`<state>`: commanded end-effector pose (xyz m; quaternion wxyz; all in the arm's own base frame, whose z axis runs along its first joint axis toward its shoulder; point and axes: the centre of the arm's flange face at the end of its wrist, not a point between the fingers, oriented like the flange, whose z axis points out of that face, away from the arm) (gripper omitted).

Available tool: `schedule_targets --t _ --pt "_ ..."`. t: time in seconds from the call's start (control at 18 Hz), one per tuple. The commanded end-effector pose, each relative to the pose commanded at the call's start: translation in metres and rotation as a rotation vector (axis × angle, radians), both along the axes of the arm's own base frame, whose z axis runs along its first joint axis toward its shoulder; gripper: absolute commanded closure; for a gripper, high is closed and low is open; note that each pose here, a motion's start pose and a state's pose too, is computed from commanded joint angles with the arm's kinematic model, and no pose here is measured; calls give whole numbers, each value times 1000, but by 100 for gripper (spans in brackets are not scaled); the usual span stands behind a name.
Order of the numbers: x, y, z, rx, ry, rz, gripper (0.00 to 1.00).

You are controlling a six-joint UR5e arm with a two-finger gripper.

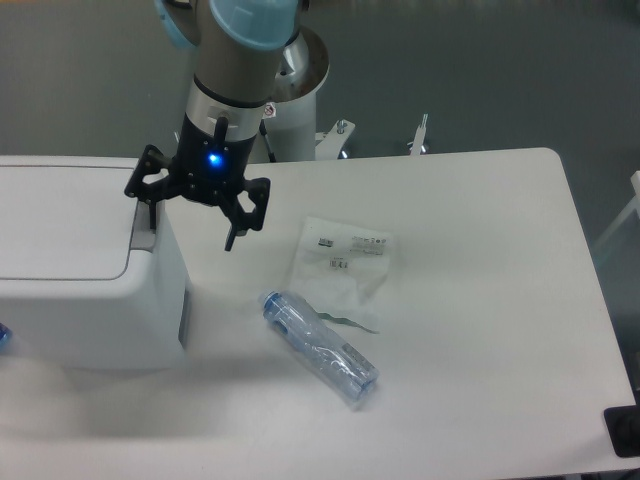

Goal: Open the trash can
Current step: 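Push the trash can lid open with the gripper fingers, then hold the gripper beside the opened trash can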

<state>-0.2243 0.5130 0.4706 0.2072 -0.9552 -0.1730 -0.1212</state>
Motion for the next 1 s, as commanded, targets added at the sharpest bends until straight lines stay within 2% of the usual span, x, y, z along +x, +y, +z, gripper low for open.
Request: schedule_targets --t 0.56,1.0 --pt "0 1 0 1 -1 0 0" --pt "-8 7 22 33 35 -5 0"
